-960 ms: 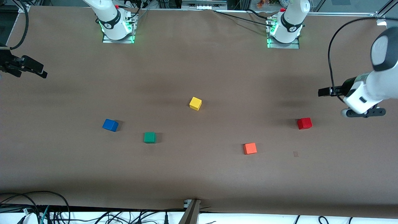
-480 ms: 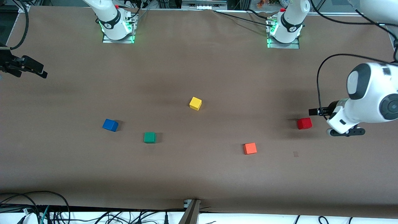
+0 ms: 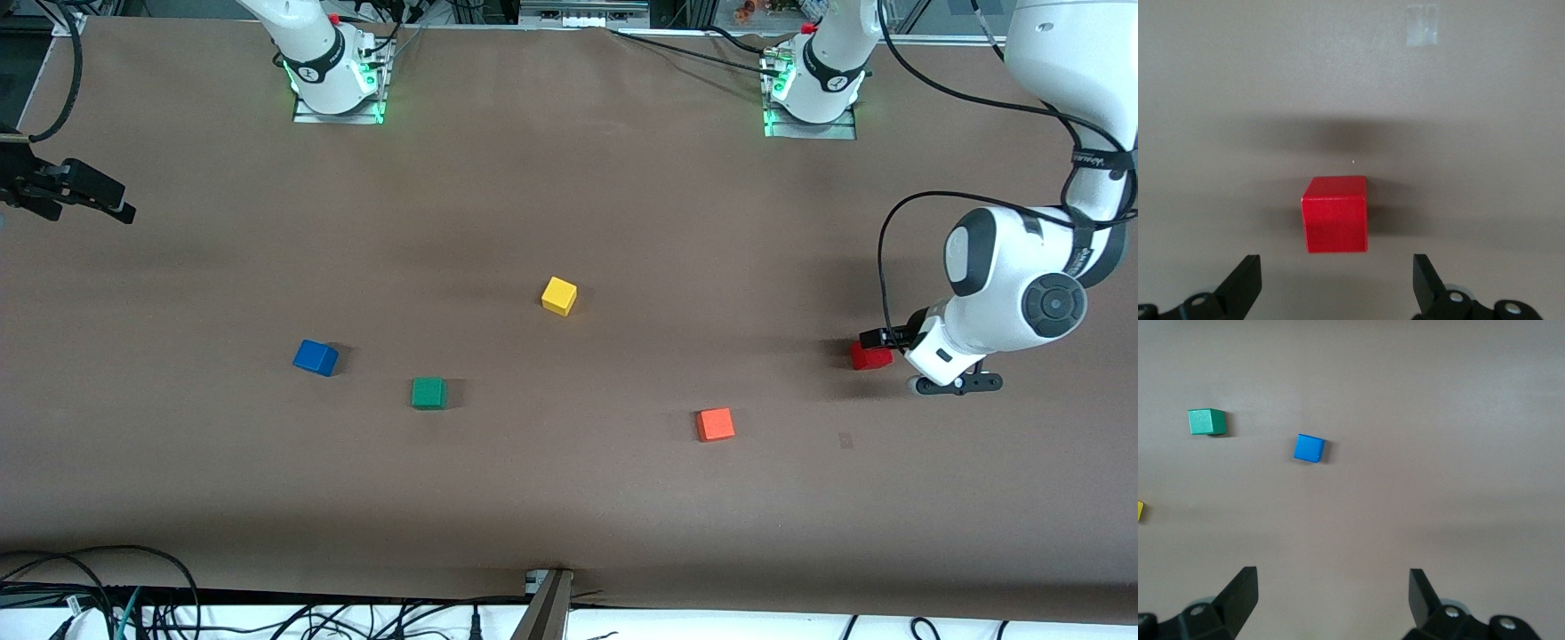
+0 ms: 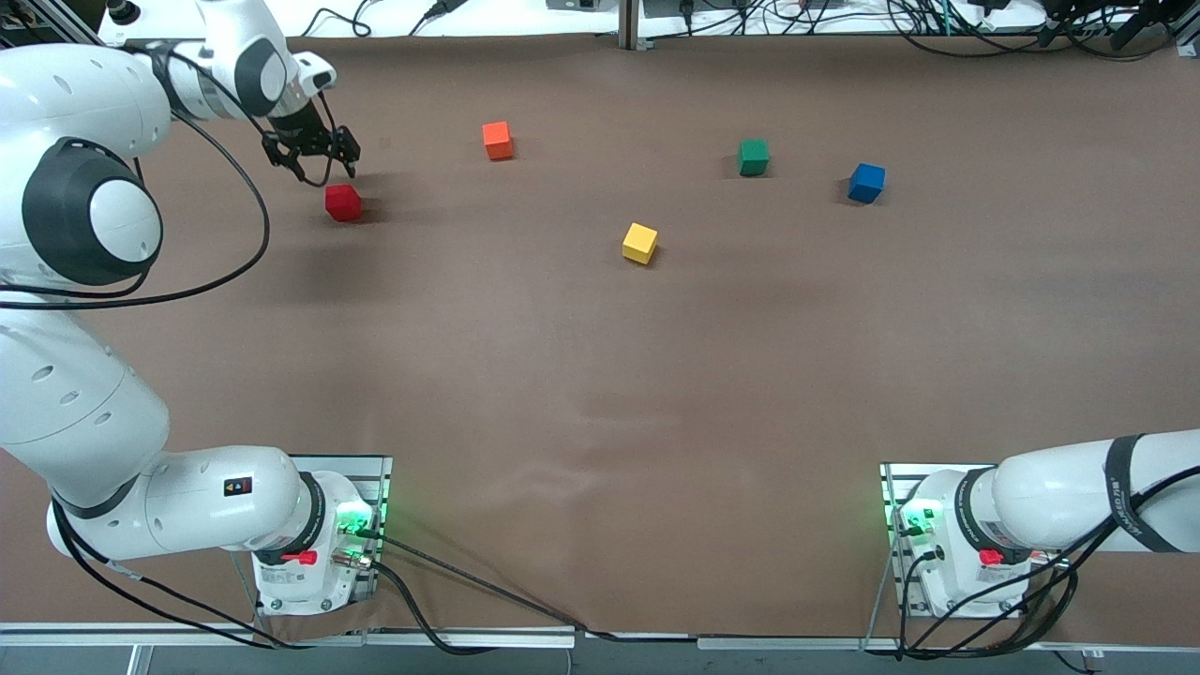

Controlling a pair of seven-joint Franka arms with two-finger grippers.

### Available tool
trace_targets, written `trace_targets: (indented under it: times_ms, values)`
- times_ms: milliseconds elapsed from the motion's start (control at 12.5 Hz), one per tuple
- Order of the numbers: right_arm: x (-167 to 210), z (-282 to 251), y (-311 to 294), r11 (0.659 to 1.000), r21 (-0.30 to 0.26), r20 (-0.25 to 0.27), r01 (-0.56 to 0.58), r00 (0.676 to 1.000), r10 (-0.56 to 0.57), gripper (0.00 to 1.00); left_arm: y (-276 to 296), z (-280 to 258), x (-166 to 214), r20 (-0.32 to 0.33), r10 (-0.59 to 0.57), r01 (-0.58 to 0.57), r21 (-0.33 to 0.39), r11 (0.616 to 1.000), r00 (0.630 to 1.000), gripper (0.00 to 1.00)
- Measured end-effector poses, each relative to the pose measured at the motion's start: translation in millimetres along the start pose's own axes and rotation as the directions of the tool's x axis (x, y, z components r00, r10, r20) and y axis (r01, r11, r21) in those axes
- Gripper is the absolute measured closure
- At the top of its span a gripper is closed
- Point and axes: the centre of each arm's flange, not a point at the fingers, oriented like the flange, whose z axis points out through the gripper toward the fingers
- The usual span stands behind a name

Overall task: Pass red block to right arm, stack on blue
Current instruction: 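Move the left gripper down over the red cube, then close the left gripper on the red cube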

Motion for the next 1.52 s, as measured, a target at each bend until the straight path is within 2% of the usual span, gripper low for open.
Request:
trace_targets:
  times_ms: [400,640,720,800,1120,1360,1520]
  values:
    - [-0.6,0.5,0.0,1.000,0.000,0.006,0.000,1.000,0.000,0.00,-7.0,53.1,-5.3,-0.030,-0.012,0.011,-0.017,1.000,0.999,0.00]
    - [-0.7,0.6,0.0,1.000,0.000,0.006,0.000,1.000,0.000,0.00,-6.8,66.9,-4.4,-0.037,-0.013,0.012,-0.022,1.000,0.999,0.00]
    - [-0.7,0.6,0.0,1.000,0.000,0.006,0.000,1.000,0.000,0.00,-6.8,67.0,-4.2,-0.038,-0.012,0.011,-0.022,1.000,0.999,0.05]
    - [-0.7,0.6,0.0,1.000,0.000,0.007,0.000,1.000,0.000,0.00,-6.8,66.9,-4.2,-0.038,-0.012,0.011,-0.022,1.000,0.999,0.06]
    - [-2.0,1.7,0.0,1.000,0.001,0.019,0.000,1.000,0.000,0.00,-7.6,66.0,-3.6,-0.041,0.034,-0.034,-0.020,0.999,0.999,0.45]
    - [-2.7,2.2,0.0,1.000,0.001,0.025,0.000,1.000,0.000,0.00,-11.0,61.9,-1.4,-0.050,0.072,-0.073,-0.018,0.997,0.996,0.44]
    - [-2.8,2.3,0.0,1.000,0.001,0.026,0.000,1.000,0.000,0.00,-11.7,50.4,3.9,-0.073,0.185,-0.186,-0.006,0.983,0.980,0.44]
